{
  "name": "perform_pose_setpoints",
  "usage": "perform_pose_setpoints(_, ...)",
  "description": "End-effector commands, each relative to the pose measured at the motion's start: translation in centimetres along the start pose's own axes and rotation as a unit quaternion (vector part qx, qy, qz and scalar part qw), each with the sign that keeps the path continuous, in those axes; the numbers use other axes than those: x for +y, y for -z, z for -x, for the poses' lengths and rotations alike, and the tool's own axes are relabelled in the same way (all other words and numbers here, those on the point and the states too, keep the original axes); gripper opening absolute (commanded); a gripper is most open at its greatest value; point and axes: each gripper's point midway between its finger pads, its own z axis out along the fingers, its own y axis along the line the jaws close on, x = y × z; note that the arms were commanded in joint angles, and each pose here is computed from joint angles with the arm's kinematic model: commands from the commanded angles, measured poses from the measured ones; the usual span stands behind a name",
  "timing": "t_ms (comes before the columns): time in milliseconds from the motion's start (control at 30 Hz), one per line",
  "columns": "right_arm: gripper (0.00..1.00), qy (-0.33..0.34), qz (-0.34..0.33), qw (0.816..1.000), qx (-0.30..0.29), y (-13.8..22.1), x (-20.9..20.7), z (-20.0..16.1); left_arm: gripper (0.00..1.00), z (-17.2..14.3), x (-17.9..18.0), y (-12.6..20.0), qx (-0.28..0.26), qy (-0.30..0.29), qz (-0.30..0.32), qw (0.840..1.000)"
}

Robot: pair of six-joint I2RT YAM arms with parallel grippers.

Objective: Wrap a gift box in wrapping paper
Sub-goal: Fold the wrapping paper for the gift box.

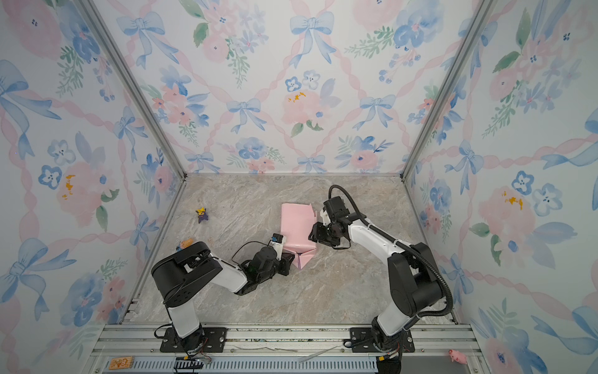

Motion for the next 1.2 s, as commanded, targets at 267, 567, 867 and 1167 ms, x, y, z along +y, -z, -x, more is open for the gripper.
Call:
perform_pose_setpoints(267,0.55,0.013,-0.017,0.999,0.026,-0.1,0.7,-0.3,0.21,0.0,-0.2,0.3,-0.006,-0.014,-0.002,1.0)
perform_pose_setpoints(567,0.46,0.01,-0.039,0.998,0.054,-2.9,-1.0,-1.2,0.2,0.2,-1.0,-0.4,-0.005,-0.017,-0.013,1.0)
perform_pose_setpoints(867,0.41,0.011,-0.046,0.997,0.057,-3.2,-1.6,-1.5,0.2,1.7,-1.0,-0.8,-0.025,-0.031,-0.004,0.999)
perform_pose_setpoints(1167,0.42,0.014,-0.047,0.997,0.053,-2.9,-1.5,-1.3,0.2,0.7,1.4,0.3,-0.018,-0.022,0.026,0.999)
